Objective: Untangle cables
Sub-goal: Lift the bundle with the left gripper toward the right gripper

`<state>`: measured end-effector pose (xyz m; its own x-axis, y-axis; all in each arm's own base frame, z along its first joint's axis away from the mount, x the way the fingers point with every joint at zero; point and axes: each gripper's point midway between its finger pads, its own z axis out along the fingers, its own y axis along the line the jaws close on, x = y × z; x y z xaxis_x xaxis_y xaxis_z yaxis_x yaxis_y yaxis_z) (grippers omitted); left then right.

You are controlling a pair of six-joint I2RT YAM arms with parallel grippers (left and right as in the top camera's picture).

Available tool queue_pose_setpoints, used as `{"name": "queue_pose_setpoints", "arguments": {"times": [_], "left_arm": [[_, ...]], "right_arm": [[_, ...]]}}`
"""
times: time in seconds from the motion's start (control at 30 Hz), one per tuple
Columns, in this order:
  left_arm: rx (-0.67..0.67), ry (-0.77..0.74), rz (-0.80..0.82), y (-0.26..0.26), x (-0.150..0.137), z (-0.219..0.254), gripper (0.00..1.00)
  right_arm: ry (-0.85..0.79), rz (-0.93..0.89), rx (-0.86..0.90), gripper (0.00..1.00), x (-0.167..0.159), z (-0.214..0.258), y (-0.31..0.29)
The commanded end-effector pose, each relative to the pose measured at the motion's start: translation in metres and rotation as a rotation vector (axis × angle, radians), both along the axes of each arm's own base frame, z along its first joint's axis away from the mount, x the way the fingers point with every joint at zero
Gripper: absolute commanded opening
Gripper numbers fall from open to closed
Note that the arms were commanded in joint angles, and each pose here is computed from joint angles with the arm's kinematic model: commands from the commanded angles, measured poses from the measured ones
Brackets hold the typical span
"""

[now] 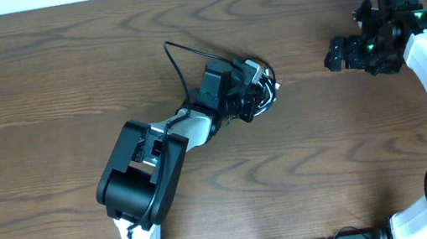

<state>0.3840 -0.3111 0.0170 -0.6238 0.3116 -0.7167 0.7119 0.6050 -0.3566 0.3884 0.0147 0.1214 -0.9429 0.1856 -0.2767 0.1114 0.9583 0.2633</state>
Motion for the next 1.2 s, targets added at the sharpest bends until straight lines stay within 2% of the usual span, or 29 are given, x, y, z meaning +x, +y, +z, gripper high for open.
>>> {"name": "queue_pose_setpoints", "arguments": {"times": [0.0, 0.17, 0.33, 0.5, 0.67, 0.77, 0.97, 1.07, 1.17], "left_arm": [[-0.011, 0.002, -0.006, -0.005, 0.002, 0.002, 0.08], [-0.035, -0.007, 0.009, -0.006, 0.005, 0.017, 0.07], [-0.115, -0.148, 0.007, -0.009, 0.011, 0.095, 0.08], [-0.164, -0.232, 0.006, -0.008, 0.008, 0.143, 0.07], [-0.168, -0.24, 0.005, -0.004, 0.001, 0.161, 0.08], [-0.203, -0.302, 0.004, 0.002, -0.008, 0.2, 0.08], [-0.196, -0.34, 0.033, 0.023, -0.028, 0.243, 0.08], [-0.216, -0.417, 0.088, 0.044, -0.029, 0.276, 0.08], [-0.219, -0.448, 0.129, 0.059, -0.025, 0.289, 0.08]], "right_arm": [[0.001, 0.015, 0.011, 0.99, 0.002, 0.0, 0.004], [0.01, 0.015, 0.011, 0.99, -0.001, 0.0, 0.004], [0.026, 0.015, 0.012, 0.99, -0.004, -0.002, 0.004], [0.034, 0.015, 0.013, 0.99, -0.006, -0.002, 0.004], [0.027, 0.042, 0.004, 0.99, -0.006, -0.002, 0.004], [0.028, 0.042, 0.004, 0.99, -0.006, -0.002, 0.004], [0.024, 0.043, 0.004, 0.99, -0.005, -0.002, 0.004], [0.017, 0.132, 0.062, 0.99, -0.009, -0.004, 0.035], [-0.001, 0.208, 0.099, 0.99, -0.011, -0.01, 0.063]]}}
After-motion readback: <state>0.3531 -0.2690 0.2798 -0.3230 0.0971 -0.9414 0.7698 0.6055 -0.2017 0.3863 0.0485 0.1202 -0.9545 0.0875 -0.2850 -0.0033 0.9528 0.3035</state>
